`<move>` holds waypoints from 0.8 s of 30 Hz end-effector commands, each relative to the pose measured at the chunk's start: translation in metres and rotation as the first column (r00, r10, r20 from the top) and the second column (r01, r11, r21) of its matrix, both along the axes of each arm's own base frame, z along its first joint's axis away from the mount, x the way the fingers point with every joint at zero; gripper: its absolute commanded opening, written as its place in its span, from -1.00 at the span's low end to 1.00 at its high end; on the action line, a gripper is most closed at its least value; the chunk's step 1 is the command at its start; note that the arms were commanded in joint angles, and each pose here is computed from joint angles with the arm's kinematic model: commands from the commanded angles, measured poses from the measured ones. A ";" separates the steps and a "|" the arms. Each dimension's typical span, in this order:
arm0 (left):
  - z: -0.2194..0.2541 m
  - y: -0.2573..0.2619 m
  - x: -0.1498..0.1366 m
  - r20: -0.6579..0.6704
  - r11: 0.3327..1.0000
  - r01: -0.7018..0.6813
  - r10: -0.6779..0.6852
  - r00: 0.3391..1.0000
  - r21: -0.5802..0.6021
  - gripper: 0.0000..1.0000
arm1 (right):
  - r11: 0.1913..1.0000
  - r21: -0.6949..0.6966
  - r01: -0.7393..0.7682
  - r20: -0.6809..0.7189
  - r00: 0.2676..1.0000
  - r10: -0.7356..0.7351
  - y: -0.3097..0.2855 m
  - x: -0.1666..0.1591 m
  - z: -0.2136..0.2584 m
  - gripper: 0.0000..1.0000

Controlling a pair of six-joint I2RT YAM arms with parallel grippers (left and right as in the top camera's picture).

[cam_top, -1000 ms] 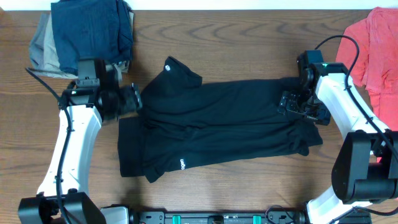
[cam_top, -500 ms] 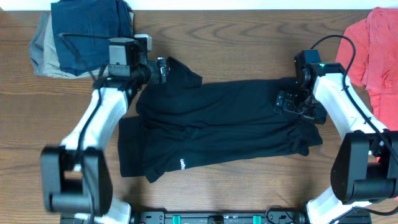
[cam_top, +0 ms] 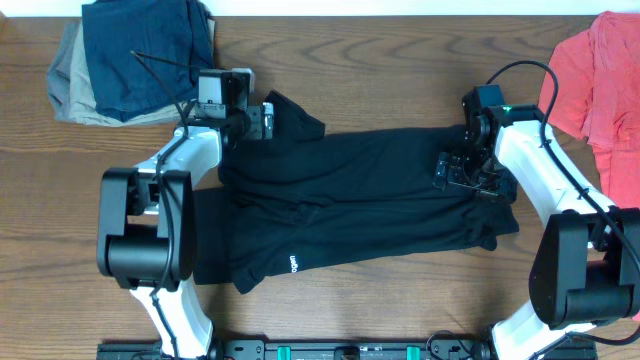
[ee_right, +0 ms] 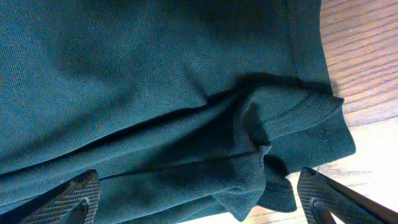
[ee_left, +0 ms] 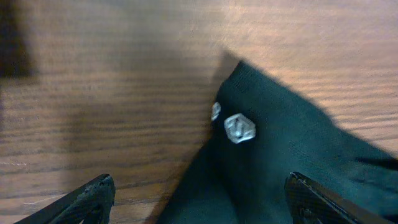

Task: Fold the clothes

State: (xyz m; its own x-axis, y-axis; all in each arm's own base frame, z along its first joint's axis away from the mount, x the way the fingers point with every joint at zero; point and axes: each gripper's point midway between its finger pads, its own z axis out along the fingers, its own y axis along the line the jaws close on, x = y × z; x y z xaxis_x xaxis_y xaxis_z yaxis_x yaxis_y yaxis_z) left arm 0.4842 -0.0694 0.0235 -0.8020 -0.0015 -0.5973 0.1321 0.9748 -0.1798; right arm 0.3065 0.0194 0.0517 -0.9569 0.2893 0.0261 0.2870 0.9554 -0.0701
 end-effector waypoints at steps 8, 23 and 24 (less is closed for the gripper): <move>-0.015 -0.003 -0.005 -0.030 0.961 0.097 -0.092 0.995 0.257 0.75 | 0.999 0.030 -0.015 -0.006 1.000 0.015 0.007 -0.003 -0.001 0.98; -0.036 -0.016 -0.018 -0.095 0.954 0.129 -0.107 0.990 0.270 -0.77 | 1.000 0.028 -0.012 -0.024 1.000 0.012 0.005 -0.007 0.001 0.99; -0.037 -0.015 -0.018 -0.097 0.954 0.129 -0.107 0.990 0.270 -0.81 | 1.000 0.028 -0.007 -0.023 1.000 0.008 0.004 -0.006 0.004 0.98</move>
State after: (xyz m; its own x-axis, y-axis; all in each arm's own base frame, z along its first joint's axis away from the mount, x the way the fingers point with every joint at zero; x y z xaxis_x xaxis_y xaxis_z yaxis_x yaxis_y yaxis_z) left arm 0.4683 -0.0930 0.0018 -0.8081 0.2496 -0.5336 0.2603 0.9639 0.0566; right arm 0.3005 0.0233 0.0519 -0.9561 0.2873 0.0571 0.2845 0.9572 -0.0537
